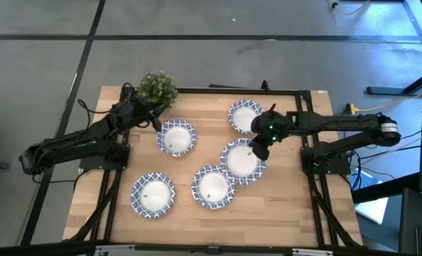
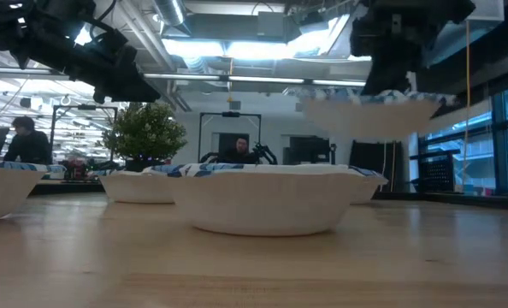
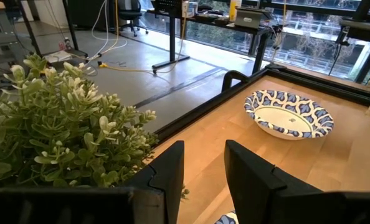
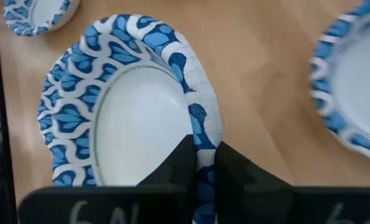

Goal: Nest bowls inside each other
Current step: Stack the white bowl on top of the other white bowl

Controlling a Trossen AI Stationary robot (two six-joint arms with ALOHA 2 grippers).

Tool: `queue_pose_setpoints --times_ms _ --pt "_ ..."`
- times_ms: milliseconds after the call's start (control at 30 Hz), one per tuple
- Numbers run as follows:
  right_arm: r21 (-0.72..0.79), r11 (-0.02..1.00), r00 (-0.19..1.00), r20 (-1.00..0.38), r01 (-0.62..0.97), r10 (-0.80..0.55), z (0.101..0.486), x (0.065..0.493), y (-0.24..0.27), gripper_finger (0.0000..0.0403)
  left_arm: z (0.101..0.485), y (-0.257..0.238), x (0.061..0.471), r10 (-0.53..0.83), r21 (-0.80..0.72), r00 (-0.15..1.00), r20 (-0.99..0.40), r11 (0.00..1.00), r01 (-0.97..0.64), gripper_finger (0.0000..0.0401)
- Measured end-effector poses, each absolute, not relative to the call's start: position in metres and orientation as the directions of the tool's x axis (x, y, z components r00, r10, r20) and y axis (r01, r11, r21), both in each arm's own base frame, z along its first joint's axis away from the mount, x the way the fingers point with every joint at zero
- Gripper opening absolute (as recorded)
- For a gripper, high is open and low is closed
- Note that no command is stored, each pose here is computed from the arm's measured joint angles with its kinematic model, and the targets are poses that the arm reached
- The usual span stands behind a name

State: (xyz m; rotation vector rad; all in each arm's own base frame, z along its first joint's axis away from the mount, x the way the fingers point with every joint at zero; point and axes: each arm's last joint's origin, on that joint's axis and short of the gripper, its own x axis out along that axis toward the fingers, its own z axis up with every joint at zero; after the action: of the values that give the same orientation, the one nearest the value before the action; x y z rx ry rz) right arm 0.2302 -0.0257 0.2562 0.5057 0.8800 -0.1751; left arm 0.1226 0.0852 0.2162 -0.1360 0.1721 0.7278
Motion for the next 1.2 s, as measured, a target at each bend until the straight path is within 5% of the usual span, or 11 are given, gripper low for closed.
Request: queue_pose_setpoints --times_ms 333,767,1033,1200 --pt "0.46 0.871 0.68 -0.695 0.172 0.233 0.227 0.288 -0.009 0.0039 0.216 0.085 0.123 0.649 -0.063 0.733 -0.204 0.739 -0.671 0.011" --pt "0.381 0.924 0.642 -0.717 0.032 0.274 0.218 0.358 0.005 0.0039 0.216 0.085 0.123 0.649 -0.064 0.733 -0.204 0.738 -0.671 0.011" --pt "0.391 0.921 0.603 -0.736 0.008 0.307 0.204 0.372 0.007 0.0044 0.213 0.085 0.122 0.645 -0.065 0.728 -0.233 0.736 -0.674 0.011" --pt "0.376 0.926 0.595 -0.737 -0.034 0.321 0.204 0.373 0.016 0.008 0.21 0.084 0.121 0.641 -0.06 0.72 -0.266 0.735 -0.676 0.011"
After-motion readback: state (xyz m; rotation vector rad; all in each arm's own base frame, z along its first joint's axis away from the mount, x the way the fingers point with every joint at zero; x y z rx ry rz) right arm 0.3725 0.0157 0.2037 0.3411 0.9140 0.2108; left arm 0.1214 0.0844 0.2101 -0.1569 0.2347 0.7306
